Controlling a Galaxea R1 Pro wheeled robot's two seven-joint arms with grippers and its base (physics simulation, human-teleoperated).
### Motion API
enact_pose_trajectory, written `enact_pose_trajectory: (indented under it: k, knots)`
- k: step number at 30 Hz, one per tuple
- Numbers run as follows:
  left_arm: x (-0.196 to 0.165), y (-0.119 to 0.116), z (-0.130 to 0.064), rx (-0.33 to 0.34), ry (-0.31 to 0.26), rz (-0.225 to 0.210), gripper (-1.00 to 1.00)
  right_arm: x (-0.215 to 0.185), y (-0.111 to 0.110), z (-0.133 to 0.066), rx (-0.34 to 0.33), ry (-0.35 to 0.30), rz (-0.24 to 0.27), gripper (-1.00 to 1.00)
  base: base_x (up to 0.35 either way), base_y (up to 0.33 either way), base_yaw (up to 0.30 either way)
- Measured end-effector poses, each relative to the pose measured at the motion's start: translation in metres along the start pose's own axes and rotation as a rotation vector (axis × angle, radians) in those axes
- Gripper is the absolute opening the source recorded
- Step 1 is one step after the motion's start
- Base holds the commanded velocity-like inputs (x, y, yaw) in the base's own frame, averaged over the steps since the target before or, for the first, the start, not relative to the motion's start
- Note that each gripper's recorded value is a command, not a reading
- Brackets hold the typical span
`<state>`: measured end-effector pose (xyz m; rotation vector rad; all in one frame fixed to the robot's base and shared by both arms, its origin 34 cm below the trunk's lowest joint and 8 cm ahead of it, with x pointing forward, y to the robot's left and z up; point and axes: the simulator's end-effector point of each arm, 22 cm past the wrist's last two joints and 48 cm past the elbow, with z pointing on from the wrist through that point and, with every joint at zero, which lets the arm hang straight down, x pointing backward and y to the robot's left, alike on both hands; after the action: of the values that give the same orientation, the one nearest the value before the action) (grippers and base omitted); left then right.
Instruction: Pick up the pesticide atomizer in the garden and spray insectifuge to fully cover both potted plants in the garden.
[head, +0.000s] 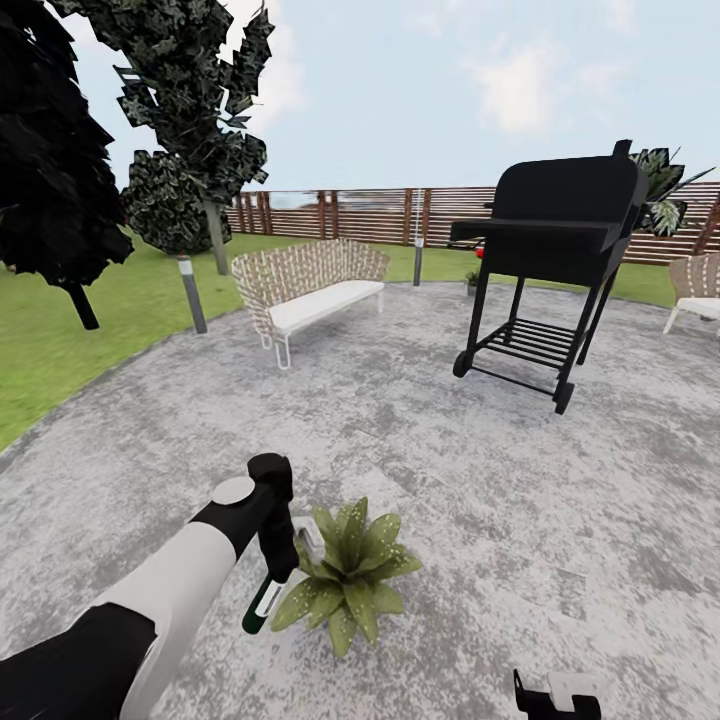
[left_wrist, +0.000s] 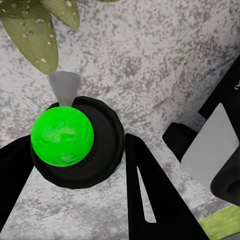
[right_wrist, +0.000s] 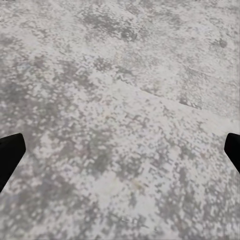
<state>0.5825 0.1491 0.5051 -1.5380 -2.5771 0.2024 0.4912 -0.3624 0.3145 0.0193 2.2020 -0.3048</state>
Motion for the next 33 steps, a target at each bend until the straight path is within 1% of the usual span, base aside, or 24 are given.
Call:
enact_pose_trajectory:
  k: [2, 7, 19, 33]
  knots:
    - [-0.0007, 0.0008, -0.0015, -0.001, -0.003, -0.002, -1.00, -0.0002, -0.0001, 0.0001, 0.000, -0.001, -0.001, 1.00, 0.000, 0.000, 0.000]
    - [-0.0007, 0.0017, -0.0024, -0.002, -0.005, -0.005, -1.00, -0.0001, -0.0005, 0.0001, 0.002, 0.000, 0.000, 1.00, -0.020, 0.260, 0.000]
    - [-0.0018, 0.0031, -0.0044, -0.003, -0.010, -0.008, -1.00, 0.0001, -0.0005, 0.0002, 0.002, 0.000, 0.000, 1.00, -0.223, 0.222, 0.000]
    - [0.0015, 0.0048, -0.0040, -0.002, -0.009, -0.015, -1.00, -0.0001, -0.0002, 0.0000, 0.001, 0.000, 0.000, 1.00, -0.007, 0.306, 0.000]
